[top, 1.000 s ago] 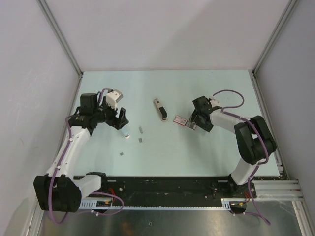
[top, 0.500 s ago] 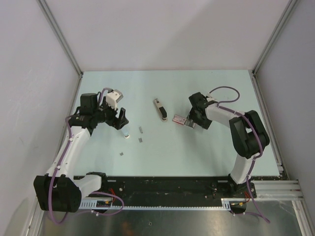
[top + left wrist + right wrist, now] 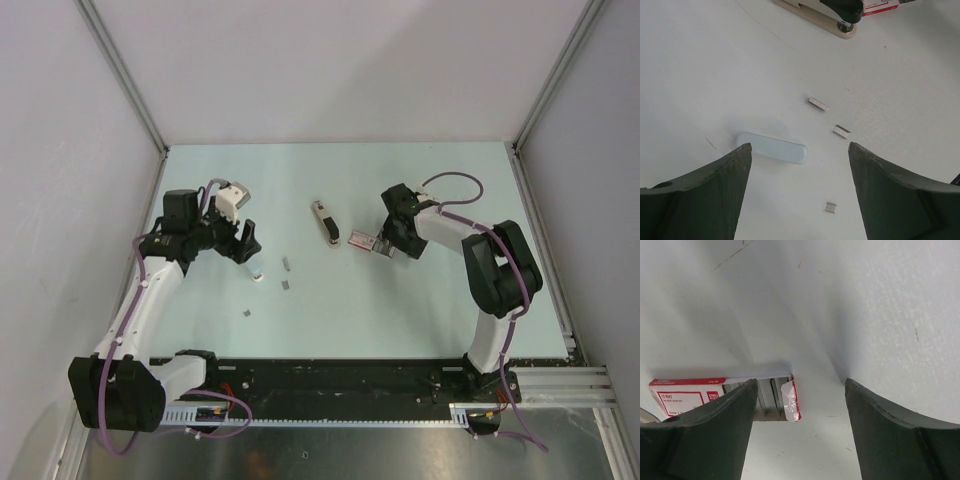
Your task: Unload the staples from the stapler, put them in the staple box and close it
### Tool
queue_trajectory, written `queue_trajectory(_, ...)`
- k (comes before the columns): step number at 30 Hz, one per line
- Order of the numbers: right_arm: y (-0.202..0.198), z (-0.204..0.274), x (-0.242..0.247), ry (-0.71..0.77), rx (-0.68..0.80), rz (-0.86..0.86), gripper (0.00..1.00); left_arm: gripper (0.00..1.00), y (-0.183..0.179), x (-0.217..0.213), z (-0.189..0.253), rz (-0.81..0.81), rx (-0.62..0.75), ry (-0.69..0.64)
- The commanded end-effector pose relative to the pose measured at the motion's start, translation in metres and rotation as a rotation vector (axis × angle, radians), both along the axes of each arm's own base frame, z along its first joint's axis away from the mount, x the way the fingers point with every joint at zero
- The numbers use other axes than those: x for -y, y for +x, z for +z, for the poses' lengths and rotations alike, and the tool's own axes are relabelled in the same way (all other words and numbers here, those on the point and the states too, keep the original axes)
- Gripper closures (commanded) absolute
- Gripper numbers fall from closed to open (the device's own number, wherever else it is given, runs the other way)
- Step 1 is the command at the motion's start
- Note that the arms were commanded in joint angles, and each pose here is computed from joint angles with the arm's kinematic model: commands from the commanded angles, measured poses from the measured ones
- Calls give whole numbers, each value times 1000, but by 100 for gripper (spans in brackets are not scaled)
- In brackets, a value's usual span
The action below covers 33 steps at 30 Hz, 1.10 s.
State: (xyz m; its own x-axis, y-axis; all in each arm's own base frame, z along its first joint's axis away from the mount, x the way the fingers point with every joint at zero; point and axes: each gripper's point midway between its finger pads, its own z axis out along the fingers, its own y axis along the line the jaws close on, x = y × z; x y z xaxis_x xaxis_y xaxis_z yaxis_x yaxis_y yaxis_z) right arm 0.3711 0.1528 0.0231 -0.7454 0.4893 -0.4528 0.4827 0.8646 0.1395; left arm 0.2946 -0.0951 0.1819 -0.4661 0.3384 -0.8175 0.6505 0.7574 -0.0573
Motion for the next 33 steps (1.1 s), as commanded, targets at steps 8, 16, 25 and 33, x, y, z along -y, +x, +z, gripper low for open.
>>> queue_trajectory(8,-5,10,-5,33,-15,45,26,18,0,1,6,-26,23,-8)
queue_trajectory(16,14,45,-6,88,95,54,26,18,-1,0,0,-29,18,2)
queue_trajectory(25,30,43,-2,58,88,31,24,18,1,1,-1,-33,8,-2)
queue_trajectory(33,34,16,-4,-21,19,13,19,18,0,1,0,-35,15,-3)
